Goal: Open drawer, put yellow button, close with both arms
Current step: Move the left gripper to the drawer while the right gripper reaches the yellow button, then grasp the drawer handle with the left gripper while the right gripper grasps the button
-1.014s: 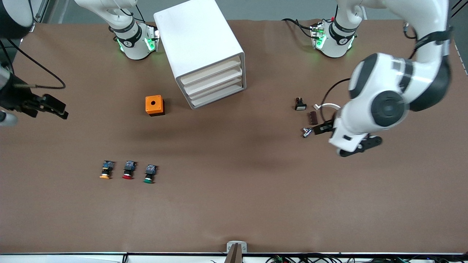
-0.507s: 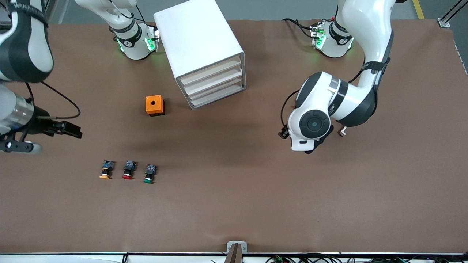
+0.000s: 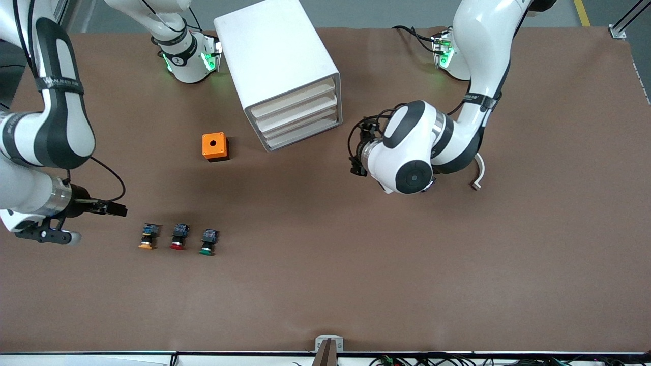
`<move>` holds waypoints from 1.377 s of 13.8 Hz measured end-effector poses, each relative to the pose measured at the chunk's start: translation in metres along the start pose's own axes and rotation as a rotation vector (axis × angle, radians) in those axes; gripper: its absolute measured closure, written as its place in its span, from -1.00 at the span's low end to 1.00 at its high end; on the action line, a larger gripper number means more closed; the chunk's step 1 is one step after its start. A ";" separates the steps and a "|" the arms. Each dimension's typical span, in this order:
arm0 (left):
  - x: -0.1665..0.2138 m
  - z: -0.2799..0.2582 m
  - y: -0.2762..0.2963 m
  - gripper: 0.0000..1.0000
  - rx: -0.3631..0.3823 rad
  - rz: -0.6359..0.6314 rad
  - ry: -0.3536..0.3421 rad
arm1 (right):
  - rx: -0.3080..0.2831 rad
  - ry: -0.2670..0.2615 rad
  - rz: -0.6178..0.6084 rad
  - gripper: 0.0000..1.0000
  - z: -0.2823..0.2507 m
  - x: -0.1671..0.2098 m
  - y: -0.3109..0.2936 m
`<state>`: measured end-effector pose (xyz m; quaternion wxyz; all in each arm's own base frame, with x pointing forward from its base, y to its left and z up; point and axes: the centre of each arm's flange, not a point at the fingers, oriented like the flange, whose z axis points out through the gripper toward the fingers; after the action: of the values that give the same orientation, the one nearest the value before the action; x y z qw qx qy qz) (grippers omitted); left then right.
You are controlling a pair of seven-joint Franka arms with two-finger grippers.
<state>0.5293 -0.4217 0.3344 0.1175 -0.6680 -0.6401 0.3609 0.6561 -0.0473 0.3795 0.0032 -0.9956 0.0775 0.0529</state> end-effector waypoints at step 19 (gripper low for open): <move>-0.058 0.121 0.008 -0.40 0.480 -0.540 -0.256 | 0.004 -0.051 0.022 -0.76 0.200 0.027 0.012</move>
<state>0.4641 -0.5142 0.2626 0.2804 -0.3786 -0.6998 0.5370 0.6600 -0.0605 0.1778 0.0064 -0.9930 0.0885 0.0784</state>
